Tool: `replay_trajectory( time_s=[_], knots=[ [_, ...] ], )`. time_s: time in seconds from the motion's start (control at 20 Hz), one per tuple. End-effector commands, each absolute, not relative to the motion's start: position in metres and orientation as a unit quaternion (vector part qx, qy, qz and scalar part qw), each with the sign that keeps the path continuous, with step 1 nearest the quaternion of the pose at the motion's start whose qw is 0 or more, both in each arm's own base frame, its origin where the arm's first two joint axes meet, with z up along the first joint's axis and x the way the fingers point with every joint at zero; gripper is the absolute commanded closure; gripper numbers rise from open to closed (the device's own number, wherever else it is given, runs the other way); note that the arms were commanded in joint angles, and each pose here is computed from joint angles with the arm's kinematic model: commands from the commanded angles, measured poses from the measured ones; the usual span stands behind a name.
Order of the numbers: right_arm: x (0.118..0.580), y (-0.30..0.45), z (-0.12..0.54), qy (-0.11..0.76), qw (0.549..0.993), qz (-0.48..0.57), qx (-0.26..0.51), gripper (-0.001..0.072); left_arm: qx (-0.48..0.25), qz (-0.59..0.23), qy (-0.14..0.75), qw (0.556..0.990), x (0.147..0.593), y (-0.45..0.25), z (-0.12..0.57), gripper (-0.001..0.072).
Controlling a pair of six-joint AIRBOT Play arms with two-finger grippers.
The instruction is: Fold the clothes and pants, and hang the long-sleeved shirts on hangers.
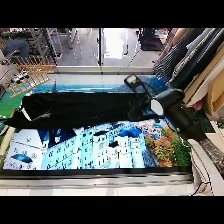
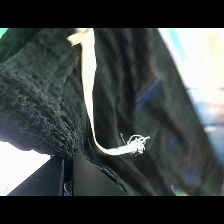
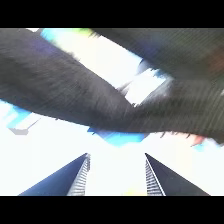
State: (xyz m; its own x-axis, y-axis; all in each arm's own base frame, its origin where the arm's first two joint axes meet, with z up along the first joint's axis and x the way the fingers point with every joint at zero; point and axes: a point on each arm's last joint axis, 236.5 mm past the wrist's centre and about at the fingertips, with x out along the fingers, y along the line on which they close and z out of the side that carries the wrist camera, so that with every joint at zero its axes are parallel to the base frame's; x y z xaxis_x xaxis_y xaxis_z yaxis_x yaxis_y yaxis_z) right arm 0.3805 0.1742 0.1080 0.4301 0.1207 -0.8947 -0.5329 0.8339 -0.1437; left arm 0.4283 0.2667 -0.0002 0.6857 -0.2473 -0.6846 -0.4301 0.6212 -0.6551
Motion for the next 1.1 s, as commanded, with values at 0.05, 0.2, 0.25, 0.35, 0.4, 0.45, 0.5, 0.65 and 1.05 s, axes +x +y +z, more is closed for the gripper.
replay_trajectory(
  time_s=[0.05, 0.2, 0.25, 0.35, 0.4, 0.45, 0.5, 0.65, 1.05],
  knots=[
    [0.293, 0.162, 0.041, 0.64, 0.739, 0.18, -0.111, 0.0282, -0.374, 0.042, 0.471, 0.798, 0.396, 0.258, -0.022, 0.0681],
    [0.296, 0.096, 0.003, 0.616, 0.787, 0.036, 0.002, 0.0281, -0.352, 0.047, 0.496, 0.792, 0.384, 0.261, -0.031, 0.068],
    [0.306, 0.081, -0.004, 0.585, 0.808, 0.0, 0.076, 0.0252, -0.349, 0.049, 0.5, 0.791, 0.382, 0.262, -0.032, 0.0681],
    [0.337, 0.066, -0.014, 0.512, 0.821, -0.031, 0.251, 0.0135, -0.349, 0.049, 0.5, 0.791, 0.383, 0.261, -0.032, 0.0681],
    [0.358, 0.062, -0.014, 0.477, 0.825, -0.025, 0.303, 0.0133, -0.349, 0.049, 0.5, 0.791, 0.383, 0.261, -0.032, 0.068],
    [0.376, 0.059, -0.014, 0.457, 0.83, -0.012, 0.319, 0.0125, -0.349, 0.047, 0.5, 0.791, 0.384, 0.26, -0.032, 0.068],
    [0.393, 0.06, -0.016, 0.454, 0.834, 0.007, 0.314, 0.0101, -0.351, 0.046, 0.498, 0.792, 0.385, 0.259, -0.031, 0.068],
    [0.44, 0.083, -0.032, 0.484, 0.837, 0.07, 0.244, 0.008, -0.352, 0.045, 0.497, 0.792, 0.385, 0.259, -0.031, 0.068],
    [0.517, 0.122, -0.042, 0.51, 0.838, 0.177, -0.077, 0.0088, -0.352, 0.043, 0.501, 0.789, 0.384, 0.258, -0.033, 0.068]
  ],
)
